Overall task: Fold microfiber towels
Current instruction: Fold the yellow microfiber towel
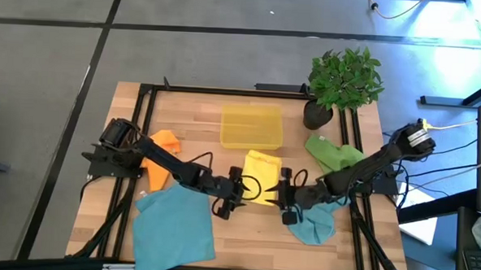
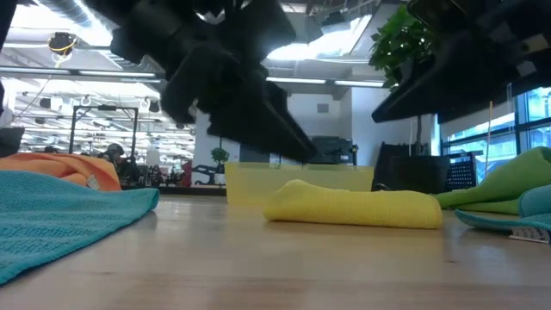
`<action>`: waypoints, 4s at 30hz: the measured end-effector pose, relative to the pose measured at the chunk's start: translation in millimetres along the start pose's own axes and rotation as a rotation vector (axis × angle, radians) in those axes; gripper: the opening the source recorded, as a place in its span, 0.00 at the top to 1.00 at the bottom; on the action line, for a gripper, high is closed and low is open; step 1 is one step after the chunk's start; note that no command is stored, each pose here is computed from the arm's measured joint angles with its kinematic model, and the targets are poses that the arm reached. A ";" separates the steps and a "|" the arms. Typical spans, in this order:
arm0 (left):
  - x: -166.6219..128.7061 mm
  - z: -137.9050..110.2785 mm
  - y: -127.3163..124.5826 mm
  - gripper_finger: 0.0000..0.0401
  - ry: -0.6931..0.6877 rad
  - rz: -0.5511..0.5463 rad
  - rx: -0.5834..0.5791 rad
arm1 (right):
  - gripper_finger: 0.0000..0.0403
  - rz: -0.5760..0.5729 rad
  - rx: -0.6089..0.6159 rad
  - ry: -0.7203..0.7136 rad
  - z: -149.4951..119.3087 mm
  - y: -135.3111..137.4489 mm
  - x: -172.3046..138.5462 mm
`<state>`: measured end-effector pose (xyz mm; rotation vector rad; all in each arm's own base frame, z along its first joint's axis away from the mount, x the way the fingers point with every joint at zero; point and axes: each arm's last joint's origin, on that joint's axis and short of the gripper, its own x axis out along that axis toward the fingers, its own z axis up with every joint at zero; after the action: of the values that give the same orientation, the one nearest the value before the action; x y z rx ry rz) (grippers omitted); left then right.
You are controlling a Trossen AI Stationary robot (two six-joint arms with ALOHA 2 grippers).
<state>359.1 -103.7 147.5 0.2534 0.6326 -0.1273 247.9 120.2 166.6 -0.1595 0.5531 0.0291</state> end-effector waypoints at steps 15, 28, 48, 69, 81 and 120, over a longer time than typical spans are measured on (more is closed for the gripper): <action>24.6 -2.4 -16.5 0.40 0.271 0.102 0.150 | 0.65 -0.028 -0.024 -0.016 -1.2 11.1 -5.8; 20.7 -9.2 -20.4 0.41 0.328 0.148 0.224 | 0.65 -0.030 -0.047 -0.014 -1.4 10.9 -5.8; 27.3 -13.0 -22.4 0.70 0.318 0.145 0.259 | 0.65 -0.027 -0.068 0.031 -5.9 10.3 -5.8; 29.6 -13.4 -19.4 0.99 0.306 0.126 0.216 | 0.35 0.012 -0.235 0.135 -46.2 27.8 32.2; 31.0 -13.2 -13.3 0.99 0.299 0.099 0.145 | 0.41 -0.104 -0.370 0.238 -58.7 39.7 38.1; 30.2 -12.2 -15.0 1.00 0.292 0.073 0.042 | 0.97 -0.132 -0.384 0.309 -61.3 37.9 38.2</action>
<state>373.4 -116.0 117.0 0.3391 0.9102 -0.0332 245.8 147.3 89.7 -0.5814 0.8410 -0.0189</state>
